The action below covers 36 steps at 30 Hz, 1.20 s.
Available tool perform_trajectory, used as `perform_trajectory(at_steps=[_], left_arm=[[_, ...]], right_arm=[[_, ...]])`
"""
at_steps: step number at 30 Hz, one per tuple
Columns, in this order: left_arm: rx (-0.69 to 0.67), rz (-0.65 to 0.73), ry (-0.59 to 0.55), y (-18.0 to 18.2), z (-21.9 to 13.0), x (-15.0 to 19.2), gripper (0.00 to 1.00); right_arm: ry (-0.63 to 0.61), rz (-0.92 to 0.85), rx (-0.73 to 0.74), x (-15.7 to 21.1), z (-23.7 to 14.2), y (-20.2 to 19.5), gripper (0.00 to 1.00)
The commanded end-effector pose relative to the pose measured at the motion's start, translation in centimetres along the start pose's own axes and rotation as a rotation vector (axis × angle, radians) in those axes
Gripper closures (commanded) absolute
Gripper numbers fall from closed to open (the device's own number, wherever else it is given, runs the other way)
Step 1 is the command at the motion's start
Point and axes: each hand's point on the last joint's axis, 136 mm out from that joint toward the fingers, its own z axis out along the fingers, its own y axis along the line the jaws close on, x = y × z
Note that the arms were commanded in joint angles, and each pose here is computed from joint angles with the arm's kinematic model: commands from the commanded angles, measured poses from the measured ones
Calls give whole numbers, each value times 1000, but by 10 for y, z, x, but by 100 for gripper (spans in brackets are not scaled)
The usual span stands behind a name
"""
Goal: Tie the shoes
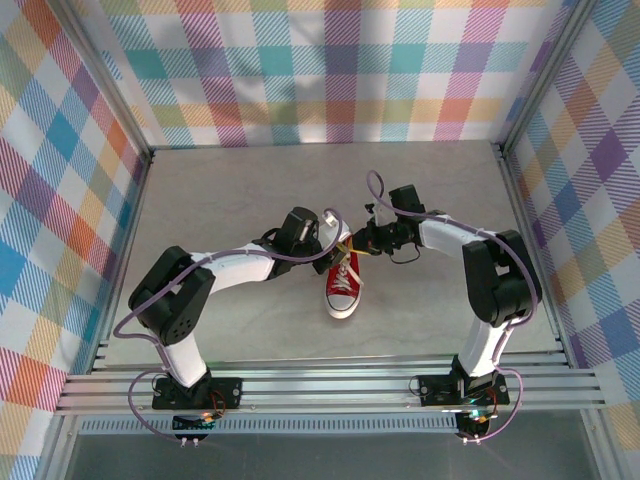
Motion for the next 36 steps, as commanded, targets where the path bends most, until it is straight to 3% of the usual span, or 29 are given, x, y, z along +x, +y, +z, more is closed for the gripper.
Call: perform_trajectory(at_steps=[1, 9, 15, 22, 36], left_arm=[[2, 22, -2, -1, -12, -3, 70], [-102, 33, 14, 11, -28, 6, 55], [-93, -27, 2, 12, -37, 3, 51], [15, -70, 10, -1, -20, 3, 67], [53, -94, 3, -3, -5, 3, 82]], right_arm=[[-21, -53, 0, -6, -8, 11, 100], [-22, -61, 1, -9, -7, 11, 100], [-14, -61, -10, -7, -6, 12, 100], [-2, -69, -50, -5, -5, 19, 100], [31, -68, -100, 1, 3, 20, 85]])
